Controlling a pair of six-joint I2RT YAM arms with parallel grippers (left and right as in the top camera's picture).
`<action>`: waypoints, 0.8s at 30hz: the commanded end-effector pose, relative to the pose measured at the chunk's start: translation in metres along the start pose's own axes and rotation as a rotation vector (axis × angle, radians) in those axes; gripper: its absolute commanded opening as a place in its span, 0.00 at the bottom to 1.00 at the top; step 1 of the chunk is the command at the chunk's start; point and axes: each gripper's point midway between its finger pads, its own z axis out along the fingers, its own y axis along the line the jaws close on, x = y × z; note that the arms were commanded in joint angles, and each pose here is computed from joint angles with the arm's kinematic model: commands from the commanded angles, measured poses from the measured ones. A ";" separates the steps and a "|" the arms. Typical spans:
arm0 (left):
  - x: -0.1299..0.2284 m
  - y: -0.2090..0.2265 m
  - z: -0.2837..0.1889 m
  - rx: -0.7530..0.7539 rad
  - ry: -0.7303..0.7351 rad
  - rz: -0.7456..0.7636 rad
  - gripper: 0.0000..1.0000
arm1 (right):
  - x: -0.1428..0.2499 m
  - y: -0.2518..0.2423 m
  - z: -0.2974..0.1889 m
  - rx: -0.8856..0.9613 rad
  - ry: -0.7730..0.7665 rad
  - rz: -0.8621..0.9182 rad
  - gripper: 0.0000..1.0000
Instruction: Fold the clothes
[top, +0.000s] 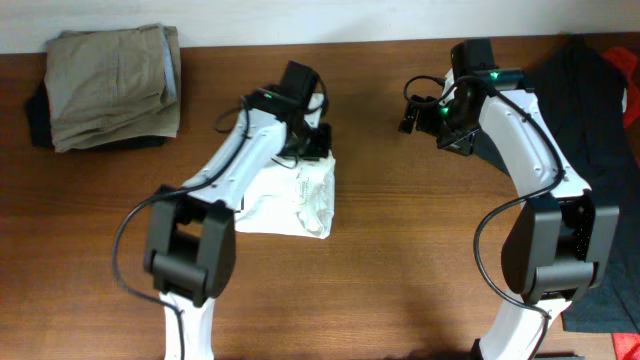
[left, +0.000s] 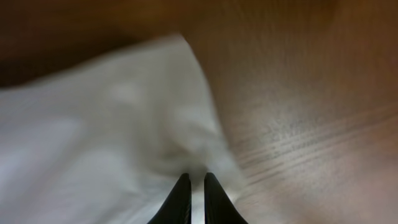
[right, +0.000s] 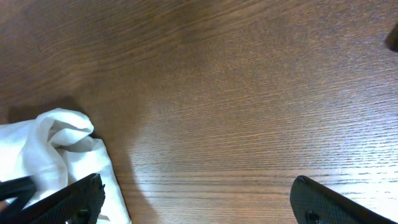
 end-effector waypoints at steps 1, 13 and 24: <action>0.027 -0.029 0.039 0.120 0.111 0.015 0.09 | 0.001 0.001 -0.001 0.006 -0.004 -0.004 0.99; -0.043 0.001 -0.146 -0.183 -0.283 0.100 0.01 | 0.001 0.001 -0.001 0.006 -0.004 -0.004 0.99; 0.044 0.016 0.073 0.052 0.242 -0.039 0.00 | 0.001 0.001 -0.001 0.006 -0.004 -0.004 0.99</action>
